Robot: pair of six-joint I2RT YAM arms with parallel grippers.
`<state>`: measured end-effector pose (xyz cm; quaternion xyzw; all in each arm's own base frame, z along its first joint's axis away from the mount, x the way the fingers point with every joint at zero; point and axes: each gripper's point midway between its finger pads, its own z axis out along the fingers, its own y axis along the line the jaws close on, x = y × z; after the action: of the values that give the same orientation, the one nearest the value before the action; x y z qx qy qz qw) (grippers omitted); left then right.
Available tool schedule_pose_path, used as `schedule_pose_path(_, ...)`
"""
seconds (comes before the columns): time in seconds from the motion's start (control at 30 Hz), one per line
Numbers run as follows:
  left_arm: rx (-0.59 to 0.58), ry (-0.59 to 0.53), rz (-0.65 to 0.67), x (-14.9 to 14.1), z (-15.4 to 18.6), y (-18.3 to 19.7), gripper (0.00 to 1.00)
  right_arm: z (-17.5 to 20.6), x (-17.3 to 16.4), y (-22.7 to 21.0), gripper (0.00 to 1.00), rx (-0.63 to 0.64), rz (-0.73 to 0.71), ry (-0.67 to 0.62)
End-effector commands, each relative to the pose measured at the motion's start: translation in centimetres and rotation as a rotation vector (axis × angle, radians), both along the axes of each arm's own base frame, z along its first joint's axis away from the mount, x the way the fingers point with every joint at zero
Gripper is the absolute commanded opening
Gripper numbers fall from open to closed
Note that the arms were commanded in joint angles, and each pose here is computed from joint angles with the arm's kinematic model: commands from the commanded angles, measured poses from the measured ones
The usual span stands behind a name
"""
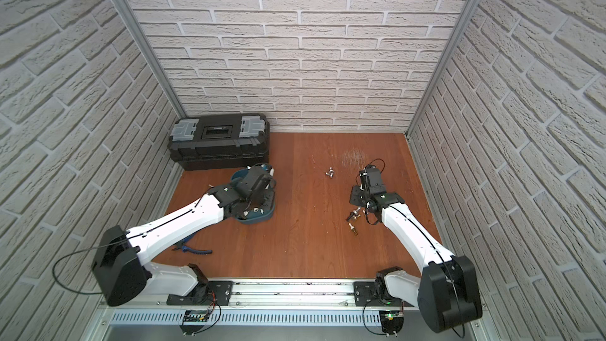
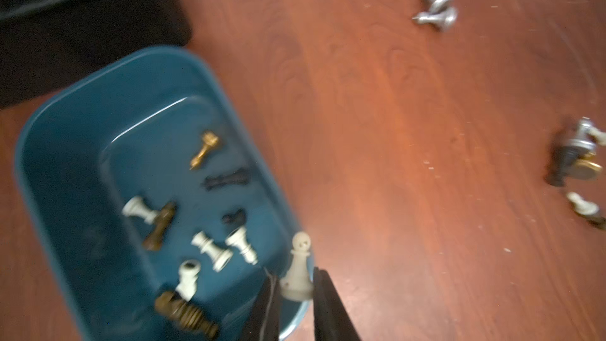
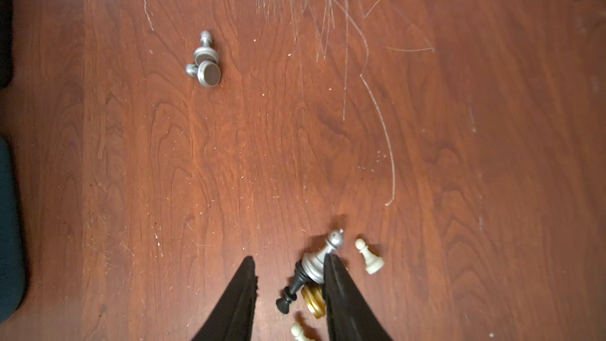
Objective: Put the chess pieces into the storage box
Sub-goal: Place the chess piece in the storage box.
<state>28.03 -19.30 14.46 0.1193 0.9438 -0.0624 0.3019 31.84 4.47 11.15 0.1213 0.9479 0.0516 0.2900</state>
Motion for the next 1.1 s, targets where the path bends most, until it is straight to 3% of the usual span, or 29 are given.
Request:
schedule_pose_path(0.0,-0.017,0.070,0.103,-1.0,-1.6,3.5,0.25,1.1,3.2,2.5,0.38,0.045,0.077,-0.043)
schedule_pose_path(0.33,-0.049,0.134,0.191,0.4,-5.1,6.2,0.27,-0.7,10.3,6.4,0.39,-0.020,0.187,0.038)
schedule_pose_path(0.67,-0.092,0.095,0.171,1.4,-3.4,5.5,0.32,-2.2,15.3,7.1,0.41,-0.092,0.217,0.098)
schedule_pose_path(0.77,-0.104,0.094,0.168,1.1,-3.1,5.4,0.32,-4.6,16.4,7.3,0.41,-0.104,0.221,0.134)
schedule_pose_path(1.07,-0.119,0.086,0.172,0.1,-2.8,5.8,0.32,-7.2,17.9,6.5,0.42,-0.176,0.199,0.203)
